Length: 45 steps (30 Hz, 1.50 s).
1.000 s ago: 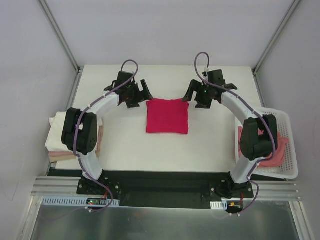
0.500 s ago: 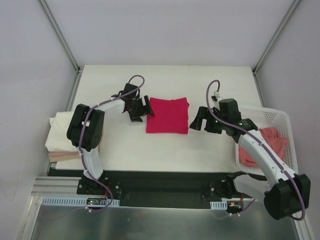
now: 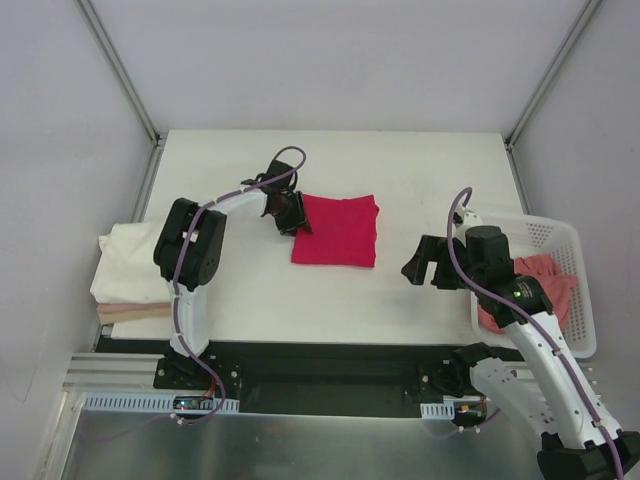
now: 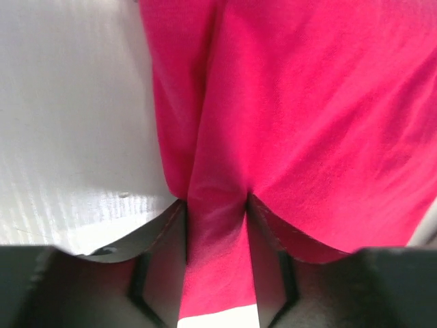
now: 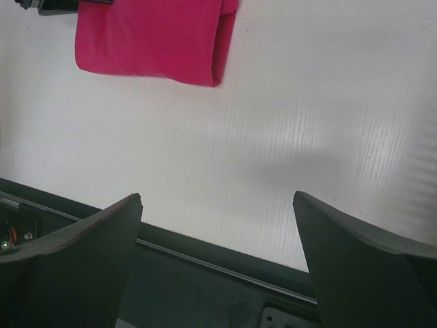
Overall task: Fold and stack the t-shirts
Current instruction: Fold the long partially folded tshirt into a neat square, then put the neatly folded tshirt into the corner of the board with the left arm
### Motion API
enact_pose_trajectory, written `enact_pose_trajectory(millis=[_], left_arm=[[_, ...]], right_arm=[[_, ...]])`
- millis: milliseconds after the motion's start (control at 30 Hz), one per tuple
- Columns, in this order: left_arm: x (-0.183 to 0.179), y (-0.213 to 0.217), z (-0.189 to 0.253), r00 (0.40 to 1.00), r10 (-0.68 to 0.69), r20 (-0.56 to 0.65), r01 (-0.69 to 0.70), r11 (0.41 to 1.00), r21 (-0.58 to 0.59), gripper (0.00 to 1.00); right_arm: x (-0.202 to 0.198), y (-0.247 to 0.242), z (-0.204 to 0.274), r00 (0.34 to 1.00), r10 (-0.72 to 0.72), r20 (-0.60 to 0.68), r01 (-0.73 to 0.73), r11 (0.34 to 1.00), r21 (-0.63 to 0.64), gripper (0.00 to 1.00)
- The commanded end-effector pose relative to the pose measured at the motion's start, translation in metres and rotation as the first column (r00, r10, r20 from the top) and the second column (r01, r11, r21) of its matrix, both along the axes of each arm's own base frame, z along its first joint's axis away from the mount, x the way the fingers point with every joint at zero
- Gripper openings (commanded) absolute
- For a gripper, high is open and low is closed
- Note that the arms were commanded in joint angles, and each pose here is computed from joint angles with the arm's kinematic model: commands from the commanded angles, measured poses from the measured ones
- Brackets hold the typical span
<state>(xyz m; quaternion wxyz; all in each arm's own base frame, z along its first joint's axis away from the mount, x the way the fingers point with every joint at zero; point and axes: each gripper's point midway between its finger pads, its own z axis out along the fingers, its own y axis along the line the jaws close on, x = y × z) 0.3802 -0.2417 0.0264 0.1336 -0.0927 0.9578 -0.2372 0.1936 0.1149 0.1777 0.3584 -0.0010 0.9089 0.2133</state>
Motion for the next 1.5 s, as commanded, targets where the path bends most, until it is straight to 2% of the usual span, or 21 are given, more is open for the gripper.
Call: enact_pose_trajectory(millis=[0,67,133,167,200,400,433,533,667,767,933,1100,1200,1267,1400,1467], left_arm=[[-0.021,0.008,-0.033,0.997,-0.040,-0.073,0.054,0.978,0.201,0.33],[-0.020,0.009,-0.035,0.996,-0.053,-0.066,0.069,0.958,0.277,0.28],[-0.024,0.013,-0.036,0.994,-0.063,-0.085,0.088,0.938,0.336,0.20],[-0.021,0.008,-0.035,0.993,-0.085,-0.080,0.107,0.933,0.342,0.12],[-0.019,0.012,-0.036,0.993,-0.088,-0.072,0.109,0.919,0.378,0.00],[-0.020,0.044,-0.012,0.992,-0.127,-0.020,0.119,0.852,0.510,0.00],[-0.017,0.058,-0.004,0.992,-0.123,0.014,0.094,0.818,0.567,0.00],[-0.024,0.089,0.021,0.976,-0.216,0.036,0.136,0.727,0.673,0.00],[-0.047,0.124,0.047,0.954,-0.299,0.029,0.175,0.633,0.754,0.00],[-0.061,0.146,0.066,0.942,-0.333,0.033,0.174,0.573,0.801,0.00],[-0.083,0.179,0.095,0.924,-0.381,0.020,0.177,0.473,0.863,0.00],[-0.094,0.217,0.120,0.921,-0.388,-0.023,0.146,0.290,0.946,0.00],[-0.100,0.232,0.138,0.917,-0.398,-0.033,0.129,0.216,0.968,0.00],[-0.102,0.236,0.147,0.917,-0.397,-0.029,0.121,0.207,0.971,0.00],[-0.105,0.240,0.177,0.912,-0.408,0.042,0.061,0.235,0.970,0.00],[-0.106,0.244,0.189,0.914,-0.400,0.068,0.029,0.231,0.973,0.00]], right_arm=[[-0.008,-0.011,-0.003,1.000,0.002,0.004,-0.002,0.998,-0.058,0.97],[-0.010,-0.013,-0.002,1.000,0.000,0.014,0.001,0.998,-0.065,0.97],[-0.011,-0.016,-0.001,1.000,0.000,0.023,0.001,0.997,-0.075,0.97],[-0.011,-0.016,-0.001,1.000,0.002,0.029,0.001,0.997,-0.078,0.97],[-0.012,-0.018,0.000,0.999,0.000,0.036,0.003,0.997,-0.082,0.97],[-0.011,-0.027,0.001,0.996,0.000,0.089,0.011,0.992,-0.128,0.97],[-0.012,-0.029,0.000,0.996,-0.003,0.094,0.016,0.991,-0.133,0.97],[-0.011,-0.030,0.000,0.995,-0.010,0.100,0.023,0.991,-0.132,0.97],[-0.006,-0.035,-0.004,0.992,-0.045,0.119,0.062,0.988,-0.142,0.97],[-0.001,-0.043,-0.008,0.986,-0.096,0.136,0.117,0.981,-0.155,0.97],[0.000,-0.040,-0.008,0.986,-0.090,0.143,0.110,0.984,-0.142,0.97],[-0.001,-0.039,-0.007,0.983,-0.085,0.160,0.107,0.986,-0.131,0.97],[-0.001,-0.039,-0.008,0.983,-0.089,0.160,0.110,0.986,-0.127,0.97],[0.000,-0.038,-0.009,0.983,-0.087,0.160,0.108,0.986,-0.127,0.97],[-0.001,-0.039,-0.010,0.984,-0.089,0.155,0.109,0.986,-0.127,0.97],[0.000,-0.040,-0.010,0.983,-0.098,0.157,0.118,0.985,-0.128,0.97]])
